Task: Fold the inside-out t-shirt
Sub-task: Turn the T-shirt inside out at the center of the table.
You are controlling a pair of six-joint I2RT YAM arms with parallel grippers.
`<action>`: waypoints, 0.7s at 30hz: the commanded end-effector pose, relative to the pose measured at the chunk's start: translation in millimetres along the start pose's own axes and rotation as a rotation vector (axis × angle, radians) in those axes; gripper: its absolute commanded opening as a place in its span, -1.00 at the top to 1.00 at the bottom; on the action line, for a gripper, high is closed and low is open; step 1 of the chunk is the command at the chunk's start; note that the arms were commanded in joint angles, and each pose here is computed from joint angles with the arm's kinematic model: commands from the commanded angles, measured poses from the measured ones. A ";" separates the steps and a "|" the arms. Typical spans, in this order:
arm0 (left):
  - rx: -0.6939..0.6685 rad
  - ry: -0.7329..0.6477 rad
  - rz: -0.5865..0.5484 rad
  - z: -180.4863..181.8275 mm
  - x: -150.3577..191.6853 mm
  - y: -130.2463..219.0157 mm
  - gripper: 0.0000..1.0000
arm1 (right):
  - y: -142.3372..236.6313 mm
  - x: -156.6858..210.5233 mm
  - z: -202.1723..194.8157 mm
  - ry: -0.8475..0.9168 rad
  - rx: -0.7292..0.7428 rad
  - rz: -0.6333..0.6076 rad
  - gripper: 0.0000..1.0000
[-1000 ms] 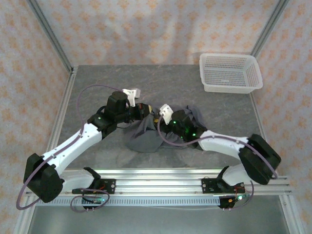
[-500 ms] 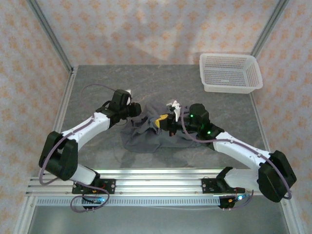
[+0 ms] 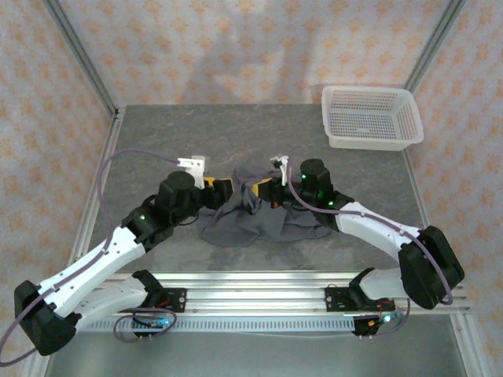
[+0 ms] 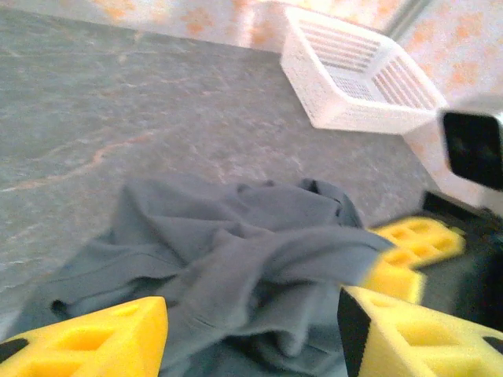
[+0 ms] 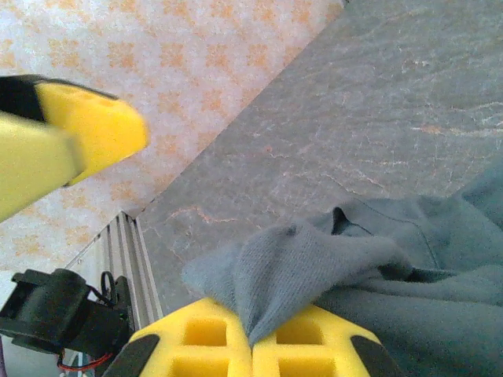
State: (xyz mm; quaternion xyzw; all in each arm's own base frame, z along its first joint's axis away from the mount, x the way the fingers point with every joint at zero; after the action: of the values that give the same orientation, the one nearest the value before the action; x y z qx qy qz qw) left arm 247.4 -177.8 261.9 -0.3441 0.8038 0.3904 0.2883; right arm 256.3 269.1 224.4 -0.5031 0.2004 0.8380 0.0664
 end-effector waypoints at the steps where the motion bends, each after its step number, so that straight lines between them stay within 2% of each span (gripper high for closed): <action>1: -0.132 -0.035 0.007 11.6 15.9 -19.9 -0.19 | -1.2 -22.9 8.2 0.015 -0.045 -0.042 1.00; 6: -0.287 -0.046 0.029 23.7 15.7 -51.8 -0.16 | 0.6 -22.9 23.1 0.031 -0.149 -0.015 1.00; 10: -0.237 -0.032 0.091 20.3 17.3 -72.5 -0.16 | 8.5 -23.1 30.2 0.052 -0.160 -0.015 1.00; 15: -0.236 0.039 0.136 35.1 21.9 -90.3 -0.13 | 12.9 -23.6 38.0 0.049 -0.204 -0.023 1.00; 17: -0.224 0.056 0.135 37.6 21.2 -91.9 0.06 | 14.3 -22.3 38.7 0.048 -0.203 -0.019 1.00; 20: -0.123 0.057 0.170 26.8 19.8 -92.0 0.83 | 16.4 -18.6 30.7 0.053 -0.137 -0.016 1.00; 21: -0.049 0.057 0.189 16.6 18.4 -90.6 1.00 | 17.9 -17.7 23.0 0.048 -0.098 -0.020 1.00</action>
State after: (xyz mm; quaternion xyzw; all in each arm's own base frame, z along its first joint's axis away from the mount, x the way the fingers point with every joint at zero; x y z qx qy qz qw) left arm 309.4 -201.5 184.3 -0.3047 0.7991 0.4776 0.2015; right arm 239.5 271.9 242.4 -0.5020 0.1556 0.8504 0.0253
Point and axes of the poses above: each hand's point on the last joint's axis, 136 mm out from that joint toward the fingers, its own y axis back along the fingers, its own z axis along the line the jaws close on, x = y × z, the point moved 4 cm from there along y, back along the fingers, and after that the axes turned 10 degrees about y, right-handed, at the moved point
